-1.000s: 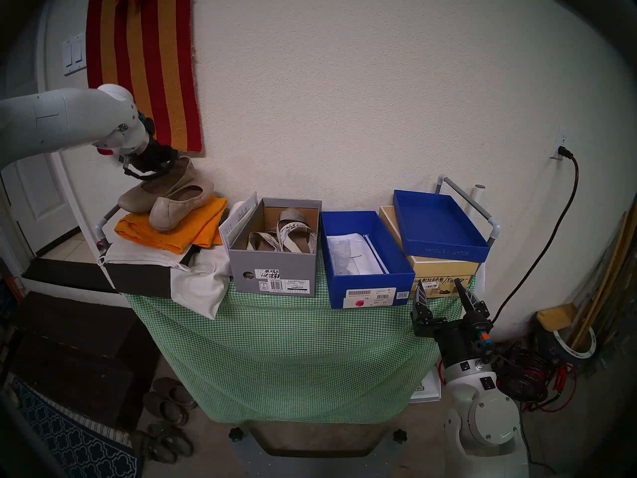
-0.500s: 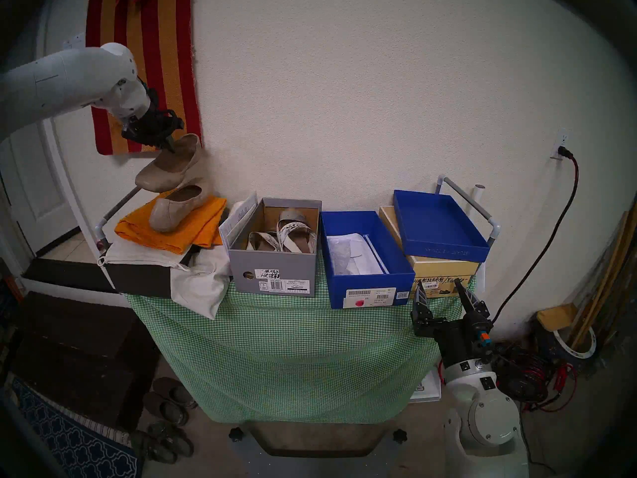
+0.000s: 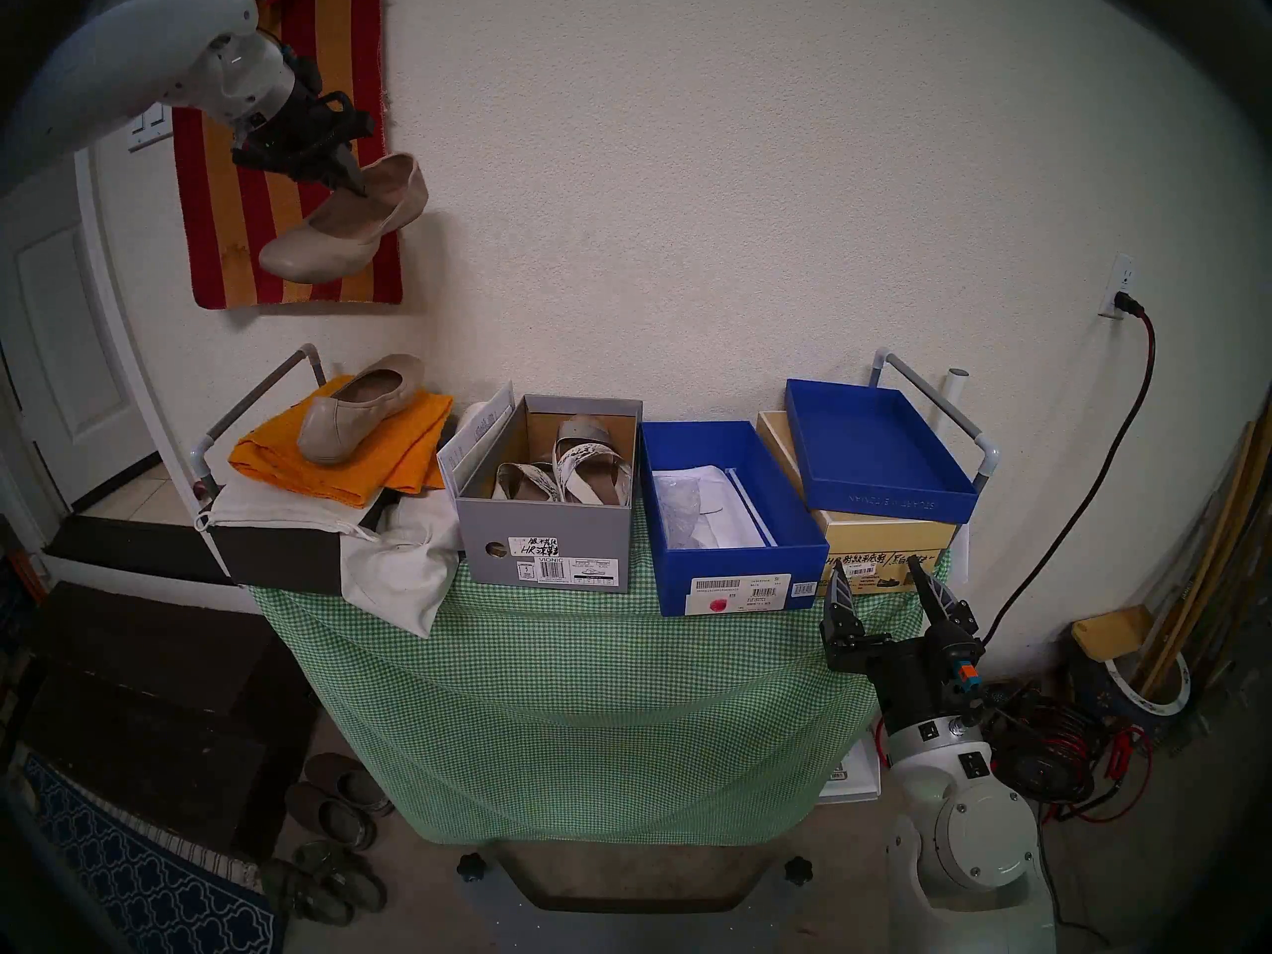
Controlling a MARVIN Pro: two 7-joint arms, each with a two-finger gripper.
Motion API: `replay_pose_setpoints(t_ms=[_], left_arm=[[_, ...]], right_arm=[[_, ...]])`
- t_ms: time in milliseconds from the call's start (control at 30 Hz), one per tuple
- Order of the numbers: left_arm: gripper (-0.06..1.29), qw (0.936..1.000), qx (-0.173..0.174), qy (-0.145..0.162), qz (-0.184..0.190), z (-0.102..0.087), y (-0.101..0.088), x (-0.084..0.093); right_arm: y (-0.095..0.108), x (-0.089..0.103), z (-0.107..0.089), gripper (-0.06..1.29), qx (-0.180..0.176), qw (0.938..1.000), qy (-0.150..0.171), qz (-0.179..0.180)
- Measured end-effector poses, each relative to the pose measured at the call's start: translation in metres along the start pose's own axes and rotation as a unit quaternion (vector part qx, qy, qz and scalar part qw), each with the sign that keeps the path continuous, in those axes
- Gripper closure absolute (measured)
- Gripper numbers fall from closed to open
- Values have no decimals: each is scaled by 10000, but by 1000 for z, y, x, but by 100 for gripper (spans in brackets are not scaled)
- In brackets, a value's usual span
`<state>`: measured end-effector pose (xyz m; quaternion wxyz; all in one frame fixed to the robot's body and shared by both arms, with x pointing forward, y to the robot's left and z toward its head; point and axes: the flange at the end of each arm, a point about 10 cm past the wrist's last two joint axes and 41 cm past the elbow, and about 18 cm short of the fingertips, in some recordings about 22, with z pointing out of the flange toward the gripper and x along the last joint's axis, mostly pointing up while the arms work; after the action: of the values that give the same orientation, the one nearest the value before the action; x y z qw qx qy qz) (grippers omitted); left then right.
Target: Put shoes into shoe box
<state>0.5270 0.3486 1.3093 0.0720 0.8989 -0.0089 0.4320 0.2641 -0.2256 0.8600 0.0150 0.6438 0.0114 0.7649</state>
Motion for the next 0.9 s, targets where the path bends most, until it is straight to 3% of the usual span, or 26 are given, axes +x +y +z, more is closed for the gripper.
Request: replay_pose_setpoints(t_ms=[267, 367, 533, 667, 900], left_arm=[[125, 9945, -925, -251, 432, -16, 72, -8], [125, 9883, -1349, -329, 635, -27, 106, -14], [125, 9779, -1869, -472, 809, -39, 145, -28], [125, 9700, -2197, -652, 807, -41, 167, -46], [125, 9638, -2498, -858, 360, -30, 176, -74]], right_arm=[[0, 0, 0, -1, 0, 10000, 0, 0], [0, 0, 0, -1, 0, 10000, 0, 0], [0, 0, 0, -1, 0, 10000, 0, 0], [0, 0, 0, -1, 0, 10000, 0, 0], [0, 0, 0, -1, 0, 10000, 0, 0]])
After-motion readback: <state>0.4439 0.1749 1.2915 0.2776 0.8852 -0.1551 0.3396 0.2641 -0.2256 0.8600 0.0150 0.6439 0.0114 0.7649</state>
